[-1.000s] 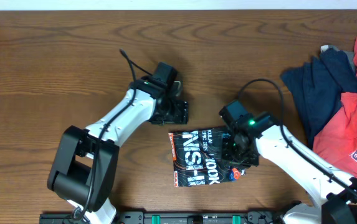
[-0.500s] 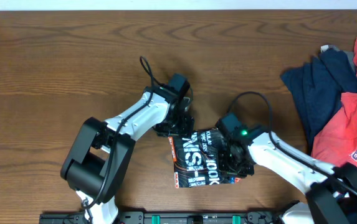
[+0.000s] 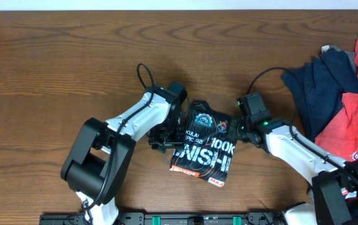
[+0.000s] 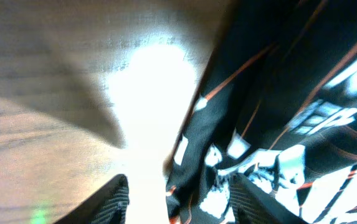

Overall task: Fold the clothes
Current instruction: 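Grasp the folded black jersey's sides with both grippers, then lift the folded jersey with the left gripper and carry it left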

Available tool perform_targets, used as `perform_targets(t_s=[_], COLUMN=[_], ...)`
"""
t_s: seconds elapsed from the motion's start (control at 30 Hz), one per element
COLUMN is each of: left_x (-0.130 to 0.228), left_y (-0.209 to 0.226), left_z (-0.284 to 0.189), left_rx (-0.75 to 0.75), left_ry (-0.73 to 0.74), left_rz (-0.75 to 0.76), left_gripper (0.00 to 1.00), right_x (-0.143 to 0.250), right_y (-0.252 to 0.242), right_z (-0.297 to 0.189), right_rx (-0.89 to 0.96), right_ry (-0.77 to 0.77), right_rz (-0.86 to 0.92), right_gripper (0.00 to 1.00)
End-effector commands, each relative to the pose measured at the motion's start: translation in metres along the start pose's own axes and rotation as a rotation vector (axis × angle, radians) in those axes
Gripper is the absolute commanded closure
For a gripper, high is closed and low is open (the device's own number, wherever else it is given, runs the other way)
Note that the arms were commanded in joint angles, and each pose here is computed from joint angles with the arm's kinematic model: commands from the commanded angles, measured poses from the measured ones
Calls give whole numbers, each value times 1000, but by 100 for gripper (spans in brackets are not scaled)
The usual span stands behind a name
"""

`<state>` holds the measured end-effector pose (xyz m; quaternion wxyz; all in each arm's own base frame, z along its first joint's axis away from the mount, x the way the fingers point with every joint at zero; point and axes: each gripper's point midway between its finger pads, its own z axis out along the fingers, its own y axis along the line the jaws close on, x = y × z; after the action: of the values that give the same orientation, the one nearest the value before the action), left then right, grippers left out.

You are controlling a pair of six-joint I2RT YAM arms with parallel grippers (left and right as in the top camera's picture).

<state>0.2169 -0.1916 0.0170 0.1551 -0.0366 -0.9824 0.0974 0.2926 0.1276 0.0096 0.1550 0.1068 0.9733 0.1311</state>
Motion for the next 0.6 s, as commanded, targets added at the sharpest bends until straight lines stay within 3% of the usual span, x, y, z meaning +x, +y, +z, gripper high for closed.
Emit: perform_targets(t_s=[0.0, 0.03, 0.1, 0.3, 0.43, 0.57], left_x=[-14, -21, -36, -80, -92, -100], left_y=[-10, -9, -9, -29, -48, -48], left_z=[-32, -40, -58, -84, -72, -45], left_rx=[45, 46, 57, 138, 209, 222], left_ry=[-142, -195, -305, -508, -499, -441], left_rz=[-44, -56, -58, 78, 221, 219], left_gripper=[41, 36, 1, 2, 2, 2], right_x=[-11, -11, -9, -16, -24, -24], right_y=[-2, -2, -4, -18, -19, -16], right_z=[-1, -2, -6, -33, -58, -79], right_rx=[24, 28, 45, 153, 185, 175], right_ry=[-27, -19, 2, 4, -26, -48], right_rz=[-145, -153, -154, -145, -146, -147], right_gripper=[58, 55, 52, 44, 39, 38])
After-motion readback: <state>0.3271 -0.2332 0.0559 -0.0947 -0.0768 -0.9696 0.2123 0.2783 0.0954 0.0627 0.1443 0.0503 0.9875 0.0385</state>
